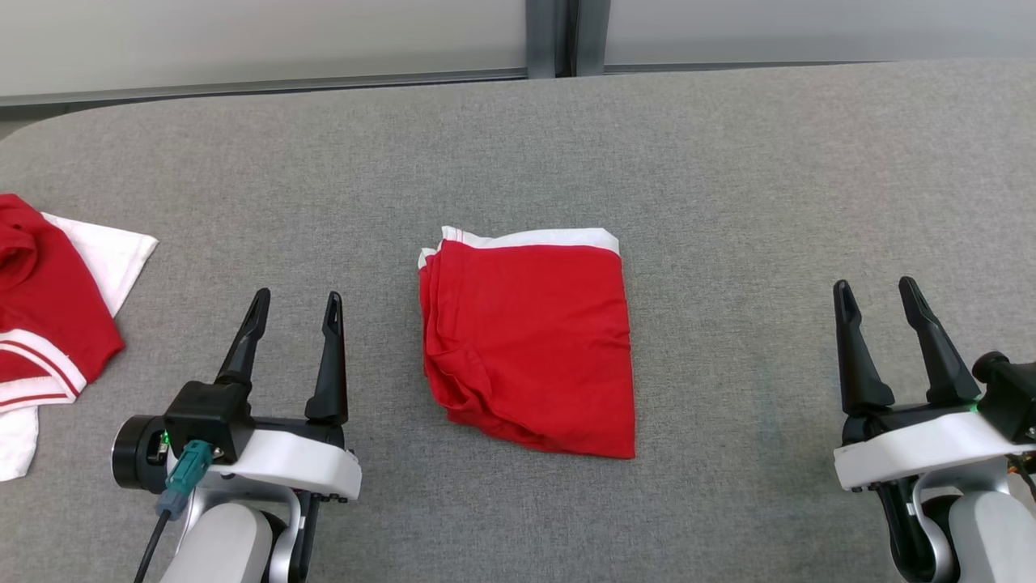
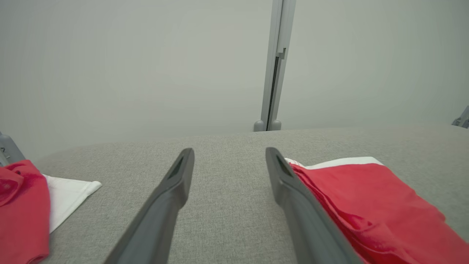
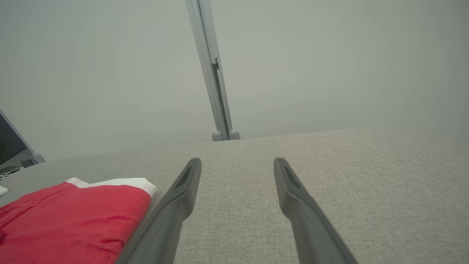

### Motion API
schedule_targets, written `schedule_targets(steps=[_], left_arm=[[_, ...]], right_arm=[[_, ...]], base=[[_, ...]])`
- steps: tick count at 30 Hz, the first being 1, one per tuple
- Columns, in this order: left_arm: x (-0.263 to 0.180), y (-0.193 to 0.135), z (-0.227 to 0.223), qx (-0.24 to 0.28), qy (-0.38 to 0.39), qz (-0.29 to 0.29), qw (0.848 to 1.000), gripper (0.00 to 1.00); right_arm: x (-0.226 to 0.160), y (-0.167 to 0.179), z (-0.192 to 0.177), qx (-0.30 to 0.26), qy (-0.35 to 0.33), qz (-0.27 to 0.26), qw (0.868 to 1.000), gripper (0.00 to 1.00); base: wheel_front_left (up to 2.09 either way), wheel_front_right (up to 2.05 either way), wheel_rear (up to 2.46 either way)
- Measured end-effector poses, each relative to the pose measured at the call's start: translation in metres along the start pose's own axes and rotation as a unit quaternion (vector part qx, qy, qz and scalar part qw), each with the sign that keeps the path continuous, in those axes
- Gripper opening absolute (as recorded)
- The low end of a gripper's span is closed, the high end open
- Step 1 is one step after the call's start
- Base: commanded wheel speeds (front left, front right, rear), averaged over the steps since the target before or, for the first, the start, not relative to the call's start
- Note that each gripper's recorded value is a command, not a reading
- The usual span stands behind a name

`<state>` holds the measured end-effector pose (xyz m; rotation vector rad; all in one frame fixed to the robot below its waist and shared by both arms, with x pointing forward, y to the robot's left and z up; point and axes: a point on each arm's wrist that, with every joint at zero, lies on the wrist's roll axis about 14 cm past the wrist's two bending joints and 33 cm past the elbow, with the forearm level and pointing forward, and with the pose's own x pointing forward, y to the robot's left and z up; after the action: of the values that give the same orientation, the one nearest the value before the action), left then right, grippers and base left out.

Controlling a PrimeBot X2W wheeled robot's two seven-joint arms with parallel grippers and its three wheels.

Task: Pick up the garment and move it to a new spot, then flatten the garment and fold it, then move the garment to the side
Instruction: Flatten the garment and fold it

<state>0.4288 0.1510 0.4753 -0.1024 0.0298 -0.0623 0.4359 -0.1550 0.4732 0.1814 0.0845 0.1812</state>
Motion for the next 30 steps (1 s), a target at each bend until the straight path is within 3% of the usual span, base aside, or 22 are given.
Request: schedule_targets(steps=[21, 22, 23, 30], left_arm=[[-0.004, -0.002, -0.002, 0.003, 0.010, -0.004, 1.000, 1.00], [-0.004, -0.002, -0.003, 0.002, 0.010, -0.003, 1.000, 1.00], [-0.004, -0.002, -0.003, 0.003, 0.010, -0.003, 1.000, 1.00], [0.001, 0.002, -0.005, 0.002, 0.011, 0.001, 1.000, 1.00]], right_arm=[[-0.005, 0.004, 0.002, -0.021, 0.013, 0.002, 1.000, 0.97], [-0.004, 0.005, 0.000, -0.025, 0.015, 0.005, 1.000, 0.36], [-0.002, 0.007, -0.002, -0.027, 0.019, 0.009, 0.999, 0.00], [0.021, 0.073, -0.024, -0.002, 0.050, 0.100, 0.994, 0.00]], base=[[0.00, 0.00, 0.00], [0.00, 0.00, 0.00], [0.00, 0.00, 0.00], [0.00, 0.00, 0.00]])
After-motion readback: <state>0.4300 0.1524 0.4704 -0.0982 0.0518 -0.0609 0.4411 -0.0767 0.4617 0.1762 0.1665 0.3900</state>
